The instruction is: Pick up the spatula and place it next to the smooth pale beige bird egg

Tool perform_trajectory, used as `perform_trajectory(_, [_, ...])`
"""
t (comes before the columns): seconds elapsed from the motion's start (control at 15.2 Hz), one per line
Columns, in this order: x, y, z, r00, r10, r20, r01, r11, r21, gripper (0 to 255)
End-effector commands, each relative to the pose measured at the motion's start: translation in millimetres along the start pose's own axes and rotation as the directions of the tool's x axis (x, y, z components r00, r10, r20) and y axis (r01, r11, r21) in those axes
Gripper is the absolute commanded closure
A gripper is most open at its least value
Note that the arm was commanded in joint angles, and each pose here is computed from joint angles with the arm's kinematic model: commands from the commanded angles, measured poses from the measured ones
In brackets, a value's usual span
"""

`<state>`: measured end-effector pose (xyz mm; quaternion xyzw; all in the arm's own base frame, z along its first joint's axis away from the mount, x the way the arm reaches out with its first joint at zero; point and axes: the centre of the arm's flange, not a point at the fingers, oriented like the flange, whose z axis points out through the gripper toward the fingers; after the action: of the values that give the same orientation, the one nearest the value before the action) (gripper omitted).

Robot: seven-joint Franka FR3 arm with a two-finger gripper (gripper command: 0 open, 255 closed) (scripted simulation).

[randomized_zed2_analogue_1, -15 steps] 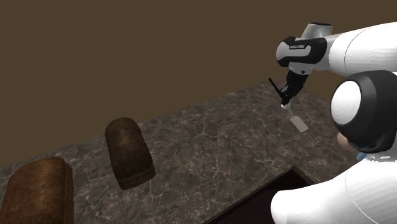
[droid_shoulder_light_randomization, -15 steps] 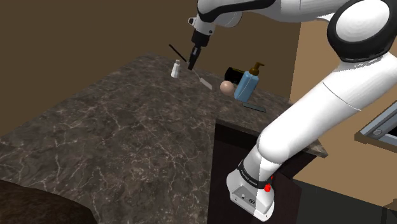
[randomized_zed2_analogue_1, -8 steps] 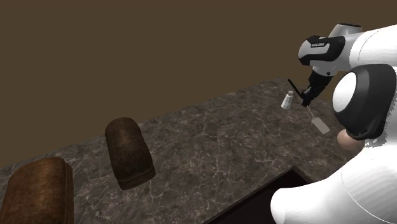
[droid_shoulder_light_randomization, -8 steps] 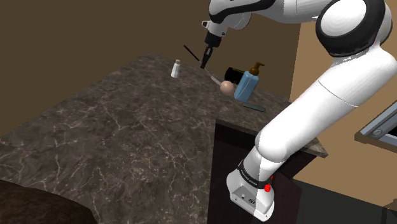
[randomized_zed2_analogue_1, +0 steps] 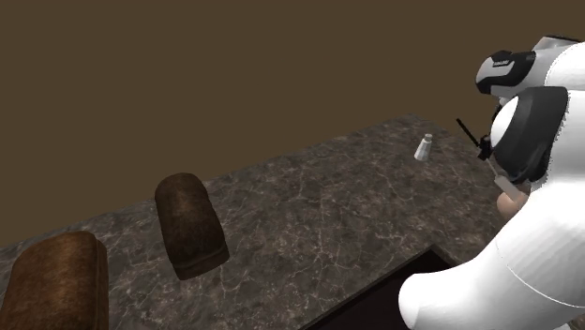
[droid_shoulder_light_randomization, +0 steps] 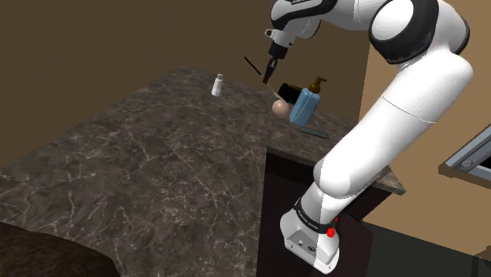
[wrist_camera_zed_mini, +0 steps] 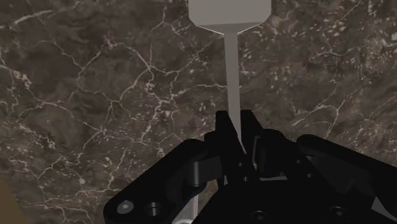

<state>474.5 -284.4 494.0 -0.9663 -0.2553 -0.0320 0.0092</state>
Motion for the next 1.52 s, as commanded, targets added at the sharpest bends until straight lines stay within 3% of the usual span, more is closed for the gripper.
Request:
perform_trajectory(0.0, [-14, 26, -2, 1.0, -0.002, 0.0, 0.002, 1.0, -0.001, 255])
perform_trajectory(1.06, [-128, 202, -10, 1.0, -0.002, 0.0, 0.002, 1.0, -0.001, 255])
perform_trajectory(1.45, [-130, 202, 21, 1.0, -0.002, 0.0, 0.002, 1.0, -0.001, 255])
